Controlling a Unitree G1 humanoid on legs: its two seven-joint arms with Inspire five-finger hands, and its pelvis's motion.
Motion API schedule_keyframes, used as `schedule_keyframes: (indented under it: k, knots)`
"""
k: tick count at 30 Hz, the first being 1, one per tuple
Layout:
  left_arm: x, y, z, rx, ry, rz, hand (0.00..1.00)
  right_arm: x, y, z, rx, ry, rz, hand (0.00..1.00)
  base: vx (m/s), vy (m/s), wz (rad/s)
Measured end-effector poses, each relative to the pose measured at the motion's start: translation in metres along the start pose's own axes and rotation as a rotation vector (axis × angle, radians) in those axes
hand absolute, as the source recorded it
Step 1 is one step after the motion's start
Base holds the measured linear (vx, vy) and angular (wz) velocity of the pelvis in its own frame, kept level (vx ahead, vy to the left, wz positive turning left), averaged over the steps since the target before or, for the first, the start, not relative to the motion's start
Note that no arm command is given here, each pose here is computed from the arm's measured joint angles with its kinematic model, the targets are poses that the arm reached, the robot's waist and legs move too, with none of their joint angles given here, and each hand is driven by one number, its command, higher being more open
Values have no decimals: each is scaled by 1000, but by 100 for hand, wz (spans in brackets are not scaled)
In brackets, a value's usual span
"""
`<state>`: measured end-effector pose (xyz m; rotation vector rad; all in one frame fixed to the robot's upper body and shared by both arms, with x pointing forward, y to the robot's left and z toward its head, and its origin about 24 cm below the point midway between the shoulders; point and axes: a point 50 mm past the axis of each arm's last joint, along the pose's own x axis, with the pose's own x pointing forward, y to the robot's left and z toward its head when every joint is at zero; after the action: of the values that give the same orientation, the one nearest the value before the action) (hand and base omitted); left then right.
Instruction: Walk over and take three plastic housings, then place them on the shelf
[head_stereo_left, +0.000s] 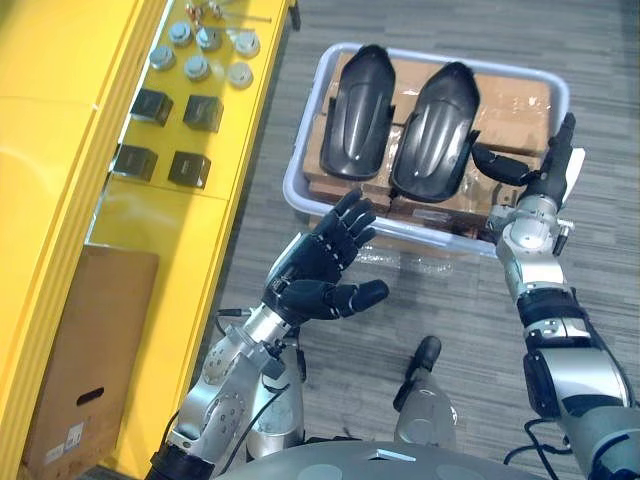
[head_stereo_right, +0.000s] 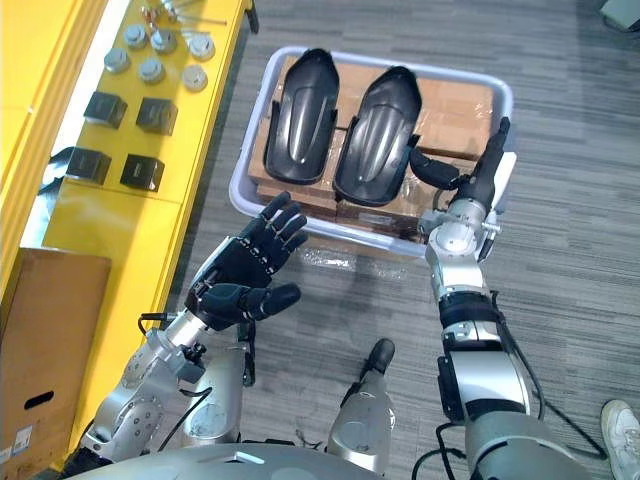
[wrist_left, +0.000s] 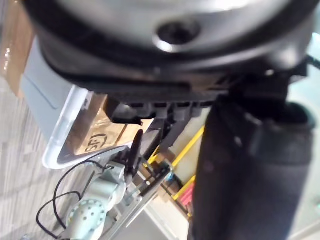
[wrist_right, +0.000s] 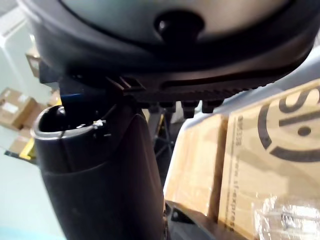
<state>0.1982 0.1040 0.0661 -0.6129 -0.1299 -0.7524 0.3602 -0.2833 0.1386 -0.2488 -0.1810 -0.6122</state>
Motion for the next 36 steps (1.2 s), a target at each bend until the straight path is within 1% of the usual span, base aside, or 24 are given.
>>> schedule_keyframes:
  k: [4, 9, 10, 14, 17, 19, 21, 26, 28, 31, 36]
  knots:
    - [-3, 7, -9, -70, 1, 44, 100, 12, 1, 13, -4, 0, 3, 100, 7, -3, 10]
    - [-3, 7, -16, -96, 20, 50, 100, 26, -1, 28, -7, -3, -1, 100, -4, -9, 17]
    - [-2, 5, -17, -106, 19, 44, 100, 31, -6, 34, -32, -11, -8, 0, -30, -5, 10]
    - [-2, 6, -23, -128, 18, 58, 100, 46, -21, 51, -90, 14, -36, 0, -61, -17, 6]
    - [-3, 7, -25, -132, 24, 65, 100, 53, -41, 49, -103, 81, -62, 0, -96, -33, 7]
    - [-3, 7, -24, -131, 26, 70, 100, 54, -46, 44, -106, 110, -53, 0, -84, -29, 1]
    - [-3, 7, -24, -154, 12, 73, 100, 53, -45, 37, -122, 157, -36, 0, -92, -46, 0]
    - [-5, 6, -26, -160, 21, 71, 100, 51, -49, 27, -143, 219, -52, 0, -59, -31, 2]
    - [-4, 5, -23, -214, -3, 68, 100, 52, -52, 25, -115, 240, -65, 0, 0, 0, 0]
    - [-4, 4, -21, -283, -20, 52, 100, 47, -47, 14, -89, 302, -57, 0, 4, -6, 1]
    - [-3, -2, -14, -296, -43, -6, 100, 44, -48, 6, -10, 349, -77, 0, 0, -3, 1]
